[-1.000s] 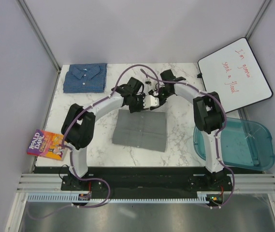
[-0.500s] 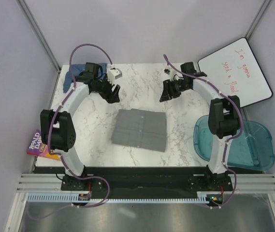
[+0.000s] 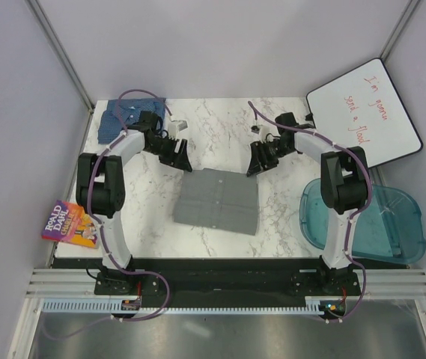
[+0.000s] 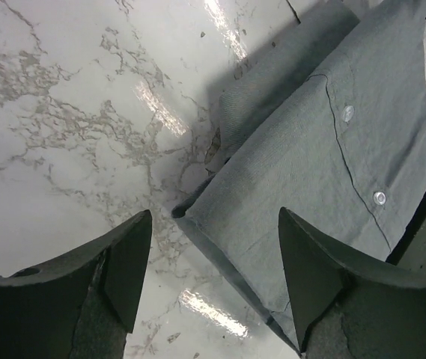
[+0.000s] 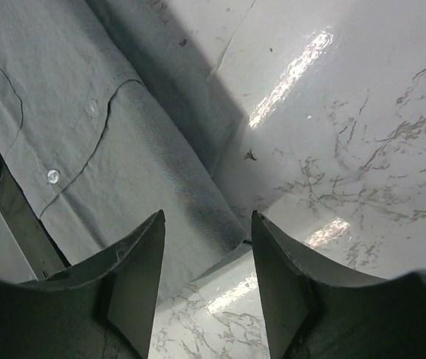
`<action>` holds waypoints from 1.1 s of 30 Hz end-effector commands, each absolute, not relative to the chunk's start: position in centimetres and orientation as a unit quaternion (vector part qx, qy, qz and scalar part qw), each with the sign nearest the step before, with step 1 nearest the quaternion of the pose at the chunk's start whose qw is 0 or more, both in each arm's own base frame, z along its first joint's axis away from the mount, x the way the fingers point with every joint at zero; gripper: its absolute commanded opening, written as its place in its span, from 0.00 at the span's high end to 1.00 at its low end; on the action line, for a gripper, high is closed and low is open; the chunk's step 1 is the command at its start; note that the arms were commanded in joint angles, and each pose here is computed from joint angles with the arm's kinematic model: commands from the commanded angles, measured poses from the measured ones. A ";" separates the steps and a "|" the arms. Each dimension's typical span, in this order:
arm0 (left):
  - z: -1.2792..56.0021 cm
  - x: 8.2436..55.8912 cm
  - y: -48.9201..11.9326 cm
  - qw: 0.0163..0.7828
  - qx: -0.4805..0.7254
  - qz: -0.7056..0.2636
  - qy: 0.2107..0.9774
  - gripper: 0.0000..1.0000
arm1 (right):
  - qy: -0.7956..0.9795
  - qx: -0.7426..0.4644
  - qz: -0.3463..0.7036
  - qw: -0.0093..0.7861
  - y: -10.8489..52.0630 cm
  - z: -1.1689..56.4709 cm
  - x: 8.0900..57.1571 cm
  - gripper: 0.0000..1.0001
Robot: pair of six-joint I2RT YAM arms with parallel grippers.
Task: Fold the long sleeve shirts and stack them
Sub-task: Fold the shirt
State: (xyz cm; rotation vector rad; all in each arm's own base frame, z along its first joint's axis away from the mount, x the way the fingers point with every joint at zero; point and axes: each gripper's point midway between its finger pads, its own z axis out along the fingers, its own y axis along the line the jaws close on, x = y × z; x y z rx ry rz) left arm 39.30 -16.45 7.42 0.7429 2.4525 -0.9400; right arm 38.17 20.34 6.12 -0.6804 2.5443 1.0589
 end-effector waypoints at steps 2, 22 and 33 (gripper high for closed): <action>7.0 39.3 -17.8 0.190 0.240 -0.382 0.872 0.27 | 0.882 -0.260 0.370 0.134 20.2 5.0 36.9 0.46; 7.7 39.7 -18.4 0.192 0.235 -0.400 0.865 0.95 | 0.895 -0.280 0.303 0.168 19.0 5.5 40.2 1.00; 3.4 44.8 -16.6 0.191 0.187 -0.314 0.911 0.98 | 0.910 -0.262 0.238 0.215 18.1 3.8 45.0 1.00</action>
